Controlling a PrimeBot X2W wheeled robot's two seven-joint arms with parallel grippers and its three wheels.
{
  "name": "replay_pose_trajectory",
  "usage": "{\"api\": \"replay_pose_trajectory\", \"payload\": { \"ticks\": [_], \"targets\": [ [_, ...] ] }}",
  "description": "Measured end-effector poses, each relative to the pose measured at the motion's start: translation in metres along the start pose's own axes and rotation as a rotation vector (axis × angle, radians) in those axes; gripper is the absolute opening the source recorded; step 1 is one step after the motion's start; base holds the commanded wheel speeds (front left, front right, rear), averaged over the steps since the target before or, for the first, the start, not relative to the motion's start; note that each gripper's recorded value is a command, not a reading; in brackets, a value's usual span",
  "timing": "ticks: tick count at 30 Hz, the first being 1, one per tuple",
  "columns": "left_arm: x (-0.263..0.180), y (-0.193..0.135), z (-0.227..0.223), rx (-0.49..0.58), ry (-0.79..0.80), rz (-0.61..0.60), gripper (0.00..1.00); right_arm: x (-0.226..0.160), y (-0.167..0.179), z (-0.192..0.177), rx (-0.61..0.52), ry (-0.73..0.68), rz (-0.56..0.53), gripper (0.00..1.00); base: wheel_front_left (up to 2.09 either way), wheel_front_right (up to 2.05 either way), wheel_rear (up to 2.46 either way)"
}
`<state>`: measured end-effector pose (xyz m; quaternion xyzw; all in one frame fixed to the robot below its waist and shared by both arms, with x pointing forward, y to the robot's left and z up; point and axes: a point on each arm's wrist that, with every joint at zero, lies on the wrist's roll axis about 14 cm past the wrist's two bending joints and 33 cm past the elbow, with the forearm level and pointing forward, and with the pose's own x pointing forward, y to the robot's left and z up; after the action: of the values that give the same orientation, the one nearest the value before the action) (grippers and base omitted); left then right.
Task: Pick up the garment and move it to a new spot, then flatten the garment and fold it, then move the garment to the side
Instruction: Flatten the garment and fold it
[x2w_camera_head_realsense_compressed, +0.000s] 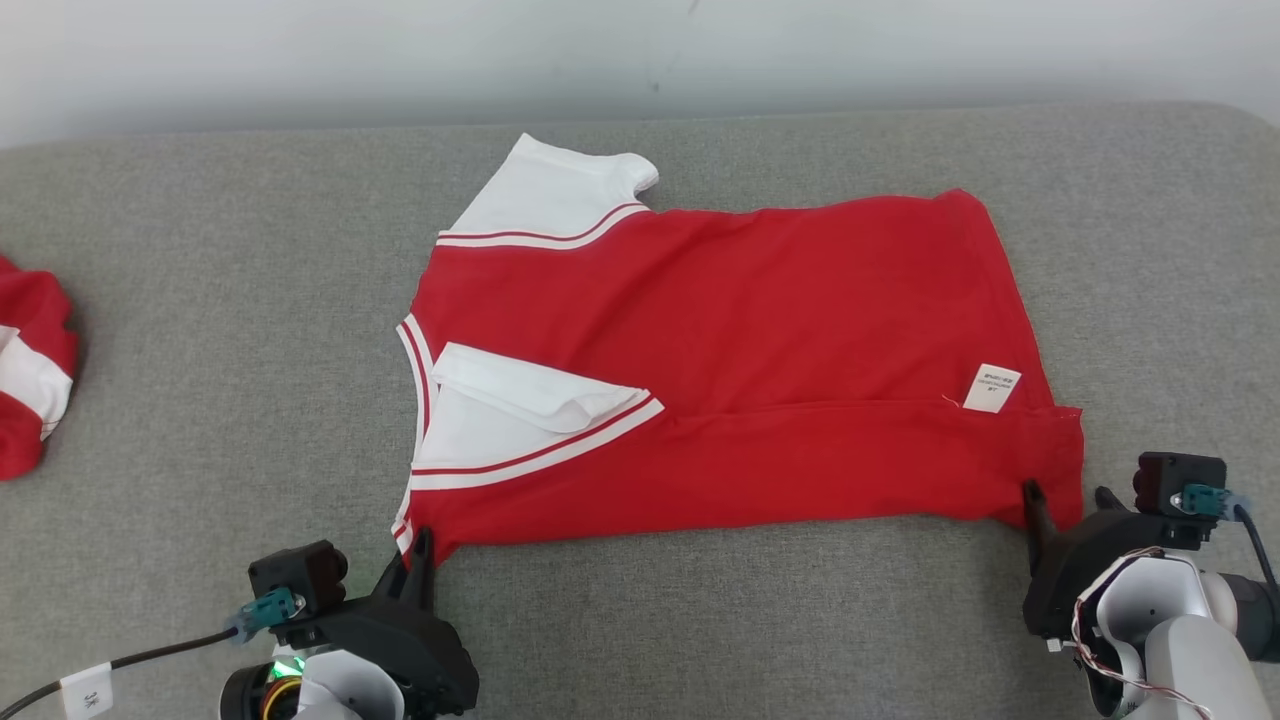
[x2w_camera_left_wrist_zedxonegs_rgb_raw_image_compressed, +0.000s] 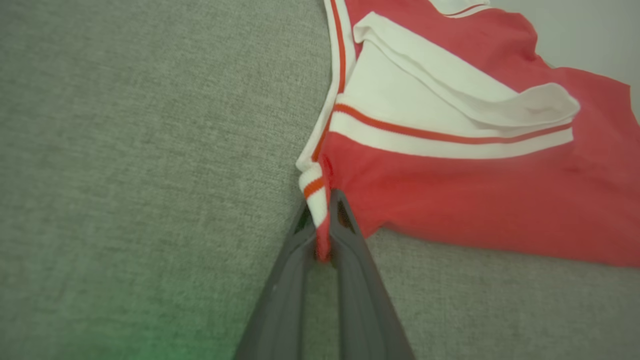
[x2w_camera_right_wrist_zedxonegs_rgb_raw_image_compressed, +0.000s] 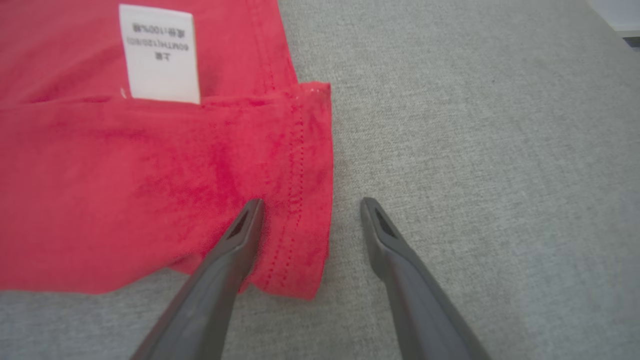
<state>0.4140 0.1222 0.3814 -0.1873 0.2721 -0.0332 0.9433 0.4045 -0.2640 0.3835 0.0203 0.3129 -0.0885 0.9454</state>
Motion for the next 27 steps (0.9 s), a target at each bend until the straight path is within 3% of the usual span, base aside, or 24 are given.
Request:
{"api": "replay_pose_trajectory", "payload": {
  "ticks": [5, 6, 7, 8, 14, 27],
  "targets": [
    [0.0, 0.0, -0.002, -0.003, 0.002, 0.0, 0.0, 0.003, 0.003, -0.007, 0.022, 0.03, 0.007, 1.0, 0.0, 0.0, 0.0],
    [0.0, 0.001, -0.002, -0.003, 0.003, 0.001, 0.0, 0.004, 0.004, -0.007, 0.024, 0.037, 0.01, 0.69, 0.0, 0.0, 0.0],
    [-0.001, 0.001, -0.002, -0.004, 0.003, 0.001, 0.0, 0.005, 0.006, -0.008, 0.024, 0.044, 0.014, 0.19, 0.0, 0.0, 0.0],
    [-0.001, 0.001, -0.002, -0.005, 0.003, 0.001, 0.0, 0.005, 0.008, -0.01, 0.022, 0.052, 0.02, 0.0, 0.0, 0.0, 0.0],
    [-0.006, 0.001, 0.0, -0.002, -0.016, -0.004, 0.0, 0.003, 0.022, -0.007, 0.015, 0.056, 0.058, 0.0, 0.0, 0.0, 0.0],
    [-0.055, 0.001, -0.027, 0.012, 0.028, -0.03, 0.0, -0.052, -0.007, -0.014, 0.051, 0.016, 0.021, 0.0, 0.0, 0.0, 0.0]
  ]
}}
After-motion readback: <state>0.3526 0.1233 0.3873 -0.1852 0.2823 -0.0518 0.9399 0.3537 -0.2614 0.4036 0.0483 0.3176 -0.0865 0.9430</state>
